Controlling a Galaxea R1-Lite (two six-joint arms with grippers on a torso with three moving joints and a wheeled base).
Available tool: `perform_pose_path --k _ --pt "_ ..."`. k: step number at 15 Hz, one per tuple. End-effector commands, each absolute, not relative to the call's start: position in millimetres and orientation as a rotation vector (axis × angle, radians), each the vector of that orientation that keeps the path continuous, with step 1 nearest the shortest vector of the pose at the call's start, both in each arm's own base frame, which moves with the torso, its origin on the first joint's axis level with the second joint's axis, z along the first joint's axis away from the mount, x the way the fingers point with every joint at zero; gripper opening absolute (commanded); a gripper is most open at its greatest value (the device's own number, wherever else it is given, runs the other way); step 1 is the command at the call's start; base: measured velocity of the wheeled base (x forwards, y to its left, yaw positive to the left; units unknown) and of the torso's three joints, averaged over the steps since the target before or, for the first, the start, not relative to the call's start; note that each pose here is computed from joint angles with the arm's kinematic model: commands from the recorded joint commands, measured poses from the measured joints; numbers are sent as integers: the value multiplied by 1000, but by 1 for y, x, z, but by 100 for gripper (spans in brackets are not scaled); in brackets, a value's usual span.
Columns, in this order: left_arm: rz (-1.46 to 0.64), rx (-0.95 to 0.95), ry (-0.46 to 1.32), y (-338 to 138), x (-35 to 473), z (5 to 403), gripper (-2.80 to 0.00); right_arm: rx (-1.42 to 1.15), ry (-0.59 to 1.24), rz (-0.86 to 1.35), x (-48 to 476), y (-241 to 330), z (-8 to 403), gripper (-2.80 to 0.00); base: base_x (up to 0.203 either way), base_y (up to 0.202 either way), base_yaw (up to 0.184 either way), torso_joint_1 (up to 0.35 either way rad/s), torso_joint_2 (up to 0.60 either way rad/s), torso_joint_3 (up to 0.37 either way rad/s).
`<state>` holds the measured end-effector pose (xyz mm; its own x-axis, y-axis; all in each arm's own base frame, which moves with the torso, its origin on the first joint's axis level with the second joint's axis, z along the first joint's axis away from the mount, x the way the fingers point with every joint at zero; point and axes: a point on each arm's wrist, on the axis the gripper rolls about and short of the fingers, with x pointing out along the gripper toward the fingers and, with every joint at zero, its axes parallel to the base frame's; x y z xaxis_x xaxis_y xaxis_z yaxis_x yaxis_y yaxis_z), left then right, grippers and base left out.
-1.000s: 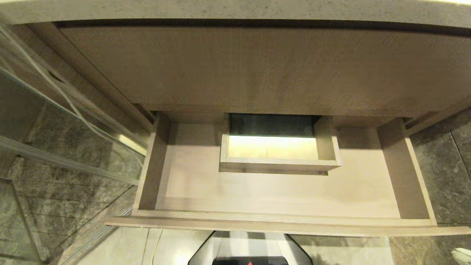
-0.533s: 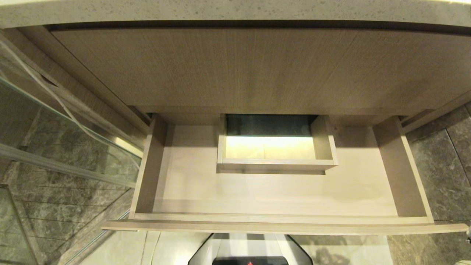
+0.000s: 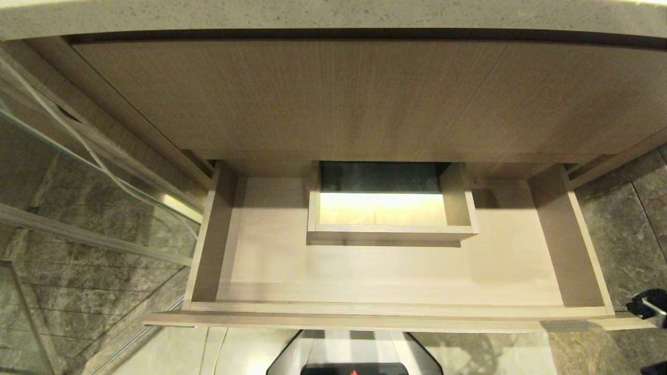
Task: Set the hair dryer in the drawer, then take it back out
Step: Close the drawer
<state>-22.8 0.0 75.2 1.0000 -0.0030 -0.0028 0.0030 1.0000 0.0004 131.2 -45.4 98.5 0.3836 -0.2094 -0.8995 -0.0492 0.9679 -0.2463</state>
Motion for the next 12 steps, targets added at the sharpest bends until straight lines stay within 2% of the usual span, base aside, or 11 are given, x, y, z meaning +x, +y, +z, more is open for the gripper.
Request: perform_pose_path --k 1,6,12 --pt "-3 0 5 0 -23 75 -280 -233 1340 -130 156 -57 78 -280 0 0 0 0 0 0" --pt "-3 0 5 0 -23 75 -280 -193 1457 -145 185 -75 50 -280 0 0 0 0 0 0" --pt "-3 0 5 0 -23 75 -280 -161 1491 -161 215 -96 26 -280 0 0 0 0 0 0"
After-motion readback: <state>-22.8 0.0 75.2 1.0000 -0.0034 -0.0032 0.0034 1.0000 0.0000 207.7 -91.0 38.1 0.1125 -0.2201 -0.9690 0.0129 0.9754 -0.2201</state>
